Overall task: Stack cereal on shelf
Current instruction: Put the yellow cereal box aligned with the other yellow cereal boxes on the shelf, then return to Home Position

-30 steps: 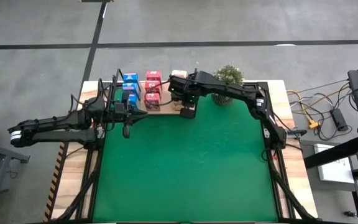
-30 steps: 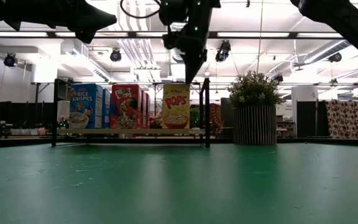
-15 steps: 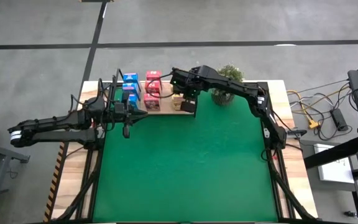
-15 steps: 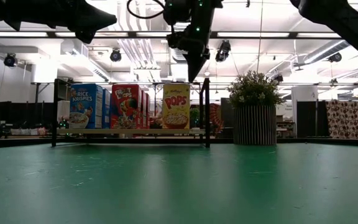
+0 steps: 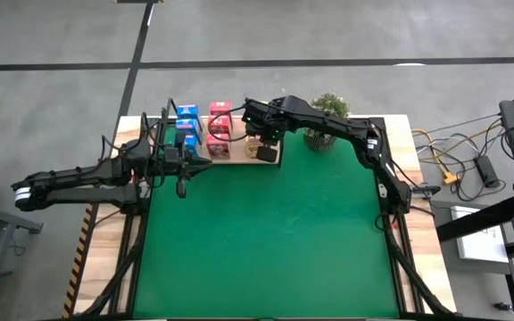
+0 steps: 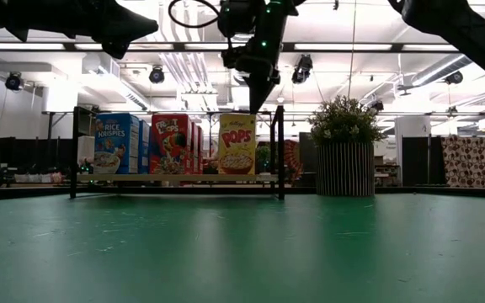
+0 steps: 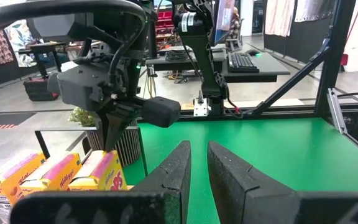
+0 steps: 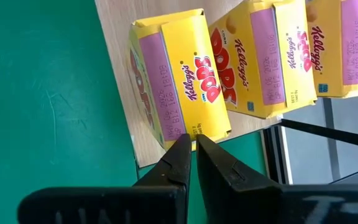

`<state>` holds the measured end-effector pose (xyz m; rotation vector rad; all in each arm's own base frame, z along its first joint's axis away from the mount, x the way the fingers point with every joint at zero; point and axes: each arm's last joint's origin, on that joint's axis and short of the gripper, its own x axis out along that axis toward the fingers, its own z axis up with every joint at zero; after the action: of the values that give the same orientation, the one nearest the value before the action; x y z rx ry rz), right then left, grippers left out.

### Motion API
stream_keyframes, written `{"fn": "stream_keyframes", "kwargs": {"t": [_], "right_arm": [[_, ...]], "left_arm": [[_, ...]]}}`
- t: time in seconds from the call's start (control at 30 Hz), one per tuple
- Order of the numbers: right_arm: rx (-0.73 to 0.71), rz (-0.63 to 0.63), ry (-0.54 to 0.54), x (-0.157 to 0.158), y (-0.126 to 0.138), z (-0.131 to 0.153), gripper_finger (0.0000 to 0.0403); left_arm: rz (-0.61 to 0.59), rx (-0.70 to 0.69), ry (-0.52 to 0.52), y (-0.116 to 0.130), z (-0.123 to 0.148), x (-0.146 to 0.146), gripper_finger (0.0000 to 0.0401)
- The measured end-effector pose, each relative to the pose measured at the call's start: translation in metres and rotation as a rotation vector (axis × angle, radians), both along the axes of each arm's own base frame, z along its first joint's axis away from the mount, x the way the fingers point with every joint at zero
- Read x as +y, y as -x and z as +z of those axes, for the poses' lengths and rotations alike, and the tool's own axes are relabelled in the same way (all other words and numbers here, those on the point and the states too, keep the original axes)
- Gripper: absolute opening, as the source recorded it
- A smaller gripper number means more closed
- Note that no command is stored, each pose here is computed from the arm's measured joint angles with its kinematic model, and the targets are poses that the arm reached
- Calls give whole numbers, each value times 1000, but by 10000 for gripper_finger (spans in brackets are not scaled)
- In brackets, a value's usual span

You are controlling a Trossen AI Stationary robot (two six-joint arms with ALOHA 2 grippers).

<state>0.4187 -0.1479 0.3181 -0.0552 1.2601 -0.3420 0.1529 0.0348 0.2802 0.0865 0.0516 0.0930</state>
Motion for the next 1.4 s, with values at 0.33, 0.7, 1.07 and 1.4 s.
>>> {"fn": "stream_keyframes", "kwargs": {"t": [0.33,0.7,1.07,1.4], "right_arm": [[-3,-8,-4,1,0,0,18],[-27,-5,-1,7,-1,8,18],[-61,68,17,31,1,24,18],[-120,176,-43,59,1,37,17]], "left_arm": [[0,0,0,0,0,0,36],[-1,8,-16,1,0,0,36],[-3,27,-46,22,1,-6,36],[-2,13,-39,52,3,-14,36]]}}
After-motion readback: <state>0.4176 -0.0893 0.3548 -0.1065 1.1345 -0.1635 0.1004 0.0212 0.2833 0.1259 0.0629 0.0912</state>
